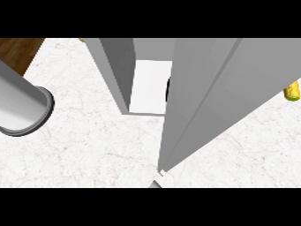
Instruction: Pick up the wine, place it into the cabinet and close the cabinet
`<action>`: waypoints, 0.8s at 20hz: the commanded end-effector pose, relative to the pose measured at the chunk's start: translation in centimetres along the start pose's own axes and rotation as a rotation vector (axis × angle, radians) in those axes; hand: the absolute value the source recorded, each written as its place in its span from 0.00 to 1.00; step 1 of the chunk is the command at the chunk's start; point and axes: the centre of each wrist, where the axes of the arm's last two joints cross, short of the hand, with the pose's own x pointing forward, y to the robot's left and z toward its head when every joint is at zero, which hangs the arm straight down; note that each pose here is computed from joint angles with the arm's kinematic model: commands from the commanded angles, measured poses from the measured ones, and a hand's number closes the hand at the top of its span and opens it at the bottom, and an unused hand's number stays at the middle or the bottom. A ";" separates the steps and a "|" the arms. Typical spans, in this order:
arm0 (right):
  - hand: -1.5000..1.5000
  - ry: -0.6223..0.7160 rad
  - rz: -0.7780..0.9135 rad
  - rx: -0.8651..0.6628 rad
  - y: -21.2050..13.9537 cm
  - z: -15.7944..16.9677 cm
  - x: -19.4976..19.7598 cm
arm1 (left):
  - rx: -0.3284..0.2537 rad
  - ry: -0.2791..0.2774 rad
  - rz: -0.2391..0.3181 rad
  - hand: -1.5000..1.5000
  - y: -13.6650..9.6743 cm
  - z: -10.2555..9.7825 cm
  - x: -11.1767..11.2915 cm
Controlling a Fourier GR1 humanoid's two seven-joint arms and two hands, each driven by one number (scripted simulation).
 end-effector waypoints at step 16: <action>1.00 -0.067 0.004 -0.217 -3.5 -16.4 1.7 | -0.015 0.002 -0.021 0.00 5.7 1.4 4.4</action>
